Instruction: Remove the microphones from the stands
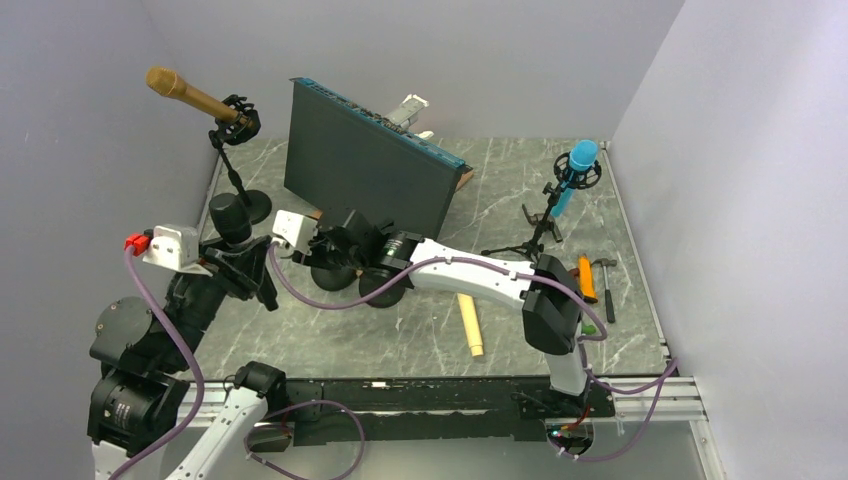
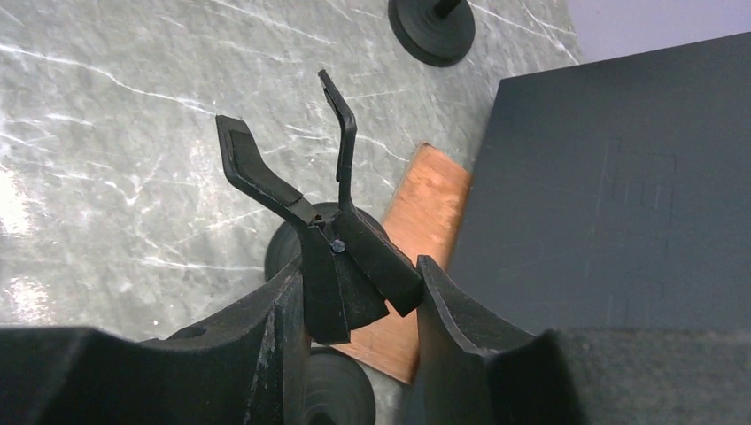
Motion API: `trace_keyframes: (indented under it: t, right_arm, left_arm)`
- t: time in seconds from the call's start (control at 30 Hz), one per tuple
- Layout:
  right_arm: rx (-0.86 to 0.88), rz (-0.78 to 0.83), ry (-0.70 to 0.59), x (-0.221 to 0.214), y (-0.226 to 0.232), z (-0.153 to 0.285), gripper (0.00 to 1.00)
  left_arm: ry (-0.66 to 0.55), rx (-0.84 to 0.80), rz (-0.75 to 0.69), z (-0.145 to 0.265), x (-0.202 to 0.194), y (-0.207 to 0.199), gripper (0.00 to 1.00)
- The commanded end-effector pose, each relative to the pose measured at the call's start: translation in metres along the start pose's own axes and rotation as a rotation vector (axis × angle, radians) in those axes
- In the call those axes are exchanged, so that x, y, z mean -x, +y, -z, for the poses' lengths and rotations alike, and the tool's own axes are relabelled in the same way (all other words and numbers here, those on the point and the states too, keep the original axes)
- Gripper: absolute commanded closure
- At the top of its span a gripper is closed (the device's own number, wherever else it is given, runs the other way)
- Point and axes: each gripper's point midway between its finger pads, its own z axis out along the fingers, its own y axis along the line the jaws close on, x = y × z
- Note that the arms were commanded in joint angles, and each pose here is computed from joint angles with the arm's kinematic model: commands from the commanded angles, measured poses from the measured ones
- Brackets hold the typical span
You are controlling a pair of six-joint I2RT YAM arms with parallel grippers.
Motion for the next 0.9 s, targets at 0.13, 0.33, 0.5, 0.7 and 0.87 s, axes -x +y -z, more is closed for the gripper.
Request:
trace_keyframes:
  t: [0.13,0.33,0.5,0.7,0.87]
  right_arm:
    - [0.097,0.007,0.367,-0.117,0.013,0.015,0.52]
    - [0.149,-0.161,0.104,-0.042,0.008,0.017,0.25]
    - [0.118,-0.283,-0.008,0.000,-0.014,0.025,0.17]
    - [0.115,-0.327,-0.059,0.021,-0.020,0.040,0.10]
    - [0.171,-0.382,-0.176,0.061,-0.016,0.070,0.09]
  left_arm:
    - [-0.022,-0.023,0.010,-0.003,0.006,-0.005,1.00]
    - [-0.017,-0.032,0.010,-0.003,0.011,-0.007,1.00]
    - [-0.023,-0.034,0.015,-0.003,0.012,-0.008,1.00]
    - [-0.016,-0.049,0.022,-0.007,0.011,-0.011,1.00]
    - [0.008,-0.066,0.042,-0.015,0.001,-0.014,1.00]
